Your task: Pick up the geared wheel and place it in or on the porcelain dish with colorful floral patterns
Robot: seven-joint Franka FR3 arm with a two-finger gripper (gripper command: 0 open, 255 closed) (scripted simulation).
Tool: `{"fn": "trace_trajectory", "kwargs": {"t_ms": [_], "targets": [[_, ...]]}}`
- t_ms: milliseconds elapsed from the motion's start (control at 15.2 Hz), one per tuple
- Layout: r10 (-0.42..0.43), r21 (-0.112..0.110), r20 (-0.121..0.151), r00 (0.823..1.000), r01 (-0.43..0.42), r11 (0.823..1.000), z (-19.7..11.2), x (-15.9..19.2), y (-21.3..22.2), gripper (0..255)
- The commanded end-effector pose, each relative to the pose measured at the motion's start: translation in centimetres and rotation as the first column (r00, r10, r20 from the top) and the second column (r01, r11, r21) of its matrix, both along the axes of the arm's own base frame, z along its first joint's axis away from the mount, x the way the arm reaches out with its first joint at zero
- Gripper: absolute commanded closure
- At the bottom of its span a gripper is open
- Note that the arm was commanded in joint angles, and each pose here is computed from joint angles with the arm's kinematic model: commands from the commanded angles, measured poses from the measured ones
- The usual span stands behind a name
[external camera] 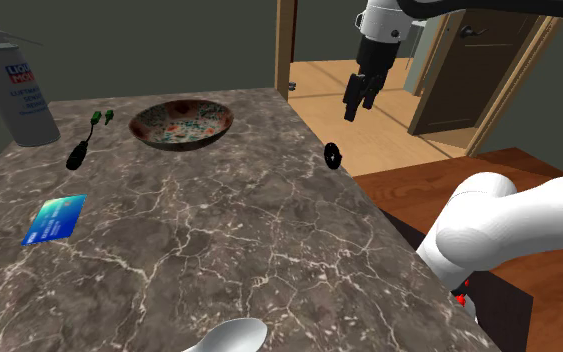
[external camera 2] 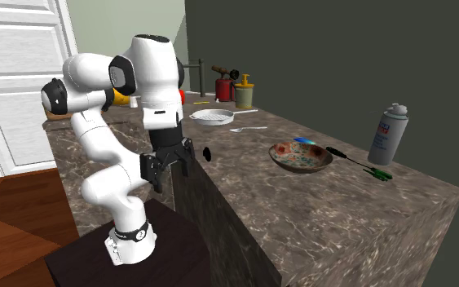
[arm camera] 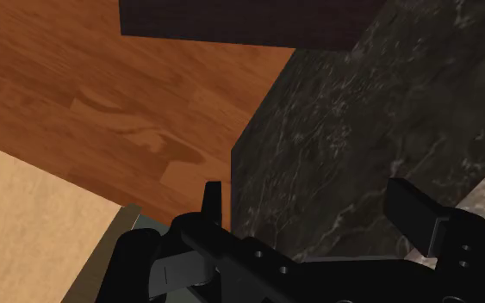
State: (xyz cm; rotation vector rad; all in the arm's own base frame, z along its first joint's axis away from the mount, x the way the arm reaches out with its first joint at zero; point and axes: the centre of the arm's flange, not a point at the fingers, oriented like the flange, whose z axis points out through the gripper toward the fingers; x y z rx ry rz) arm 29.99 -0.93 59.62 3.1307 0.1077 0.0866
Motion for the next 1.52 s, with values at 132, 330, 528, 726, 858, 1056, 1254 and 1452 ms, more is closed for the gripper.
{"fn": "trace_trajectory", "kwargs": {"t_ms": [132, 330, 528, 726, 858, 1056, 1254, 1452], "targets": [[-0.019, -0.001, 0.005, 1.0, 0.019, 1.0, 0.5, -1.2, 2.4, 0], [-0.048, -0.002, 0.012, 0.999, 0.048, 0.999, 1.2, -2.8, 6.0, 0], [-0.077, -0.003, 0.019, 0.997, 0.077, 0.997, 1.9, -4.4, 9.7, 0], [-0.105, -0.003, 0.026, 0.994, 0.106, 0.994, 2.7, -5.8, 13.4, 0], [-0.124, -0.003, 0.031, 0.992, 0.125, 0.992, 3.1, -6.8, 15.8, 0], [-0.153, -0.004, 0.038, 0.988, 0.153, 0.988, 3.8, -8.1, 19.6, 0], [-0.156, -0.004, 0.039, 0.987, 0.156, 0.988, 2.8, -8.1, 20.0, 0], [-0.156, -0.004, 0.039, 0.987, 0.156, 0.988, 1.2, -7.9, 19.9, 0]]}}
